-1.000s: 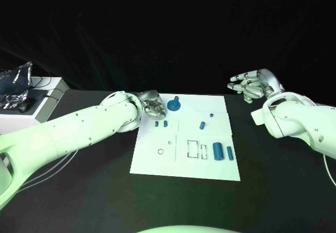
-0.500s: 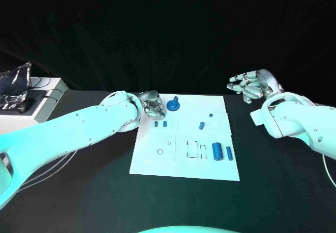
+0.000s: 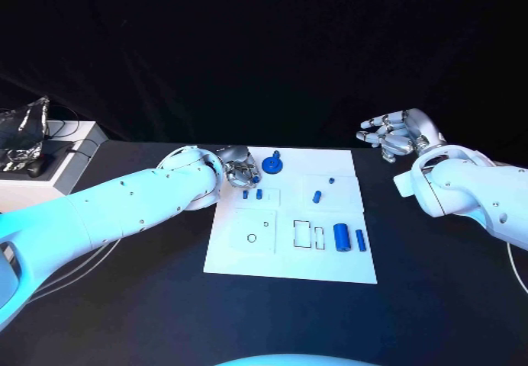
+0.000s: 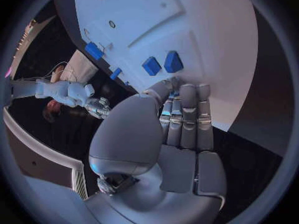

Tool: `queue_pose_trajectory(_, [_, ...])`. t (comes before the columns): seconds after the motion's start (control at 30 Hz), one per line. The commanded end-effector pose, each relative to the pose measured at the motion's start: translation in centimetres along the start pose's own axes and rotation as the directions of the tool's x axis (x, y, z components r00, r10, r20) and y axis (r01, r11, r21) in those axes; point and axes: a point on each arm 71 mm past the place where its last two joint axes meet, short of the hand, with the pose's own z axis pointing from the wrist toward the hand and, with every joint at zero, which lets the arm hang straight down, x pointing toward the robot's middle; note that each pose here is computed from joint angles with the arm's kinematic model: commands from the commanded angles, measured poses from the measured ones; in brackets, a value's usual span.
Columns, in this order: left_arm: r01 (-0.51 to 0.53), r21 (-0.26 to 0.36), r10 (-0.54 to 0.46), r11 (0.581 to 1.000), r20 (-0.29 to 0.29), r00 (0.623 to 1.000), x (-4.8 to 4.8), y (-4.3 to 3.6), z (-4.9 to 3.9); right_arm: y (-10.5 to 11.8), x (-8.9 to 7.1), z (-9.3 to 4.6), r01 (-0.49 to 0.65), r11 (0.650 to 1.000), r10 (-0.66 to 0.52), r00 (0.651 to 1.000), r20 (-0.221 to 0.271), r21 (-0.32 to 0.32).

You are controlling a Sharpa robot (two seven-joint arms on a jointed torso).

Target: Assemble the parts on the task board

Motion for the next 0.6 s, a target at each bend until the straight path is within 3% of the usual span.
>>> queue_pose_trajectory(0.03, [0.0, 0.001, 0.0, 1.0, -0.023, 1.0, 0.39, -0.22, -0.01, 0.09, 0.09, -0.03, 0.002, 1.0, -0.003, 1.0, -0.01, -0.013])
queue_pose_trajectory(0.6, [0.005, -0.011, -0.005, 1.0, 0.004, 1.0, 0.01, 0.2, -0.2, -0.04, 0.11, -0.06, 0.003, 1.0, -0.003, 1.0, -0.009, -0.01])
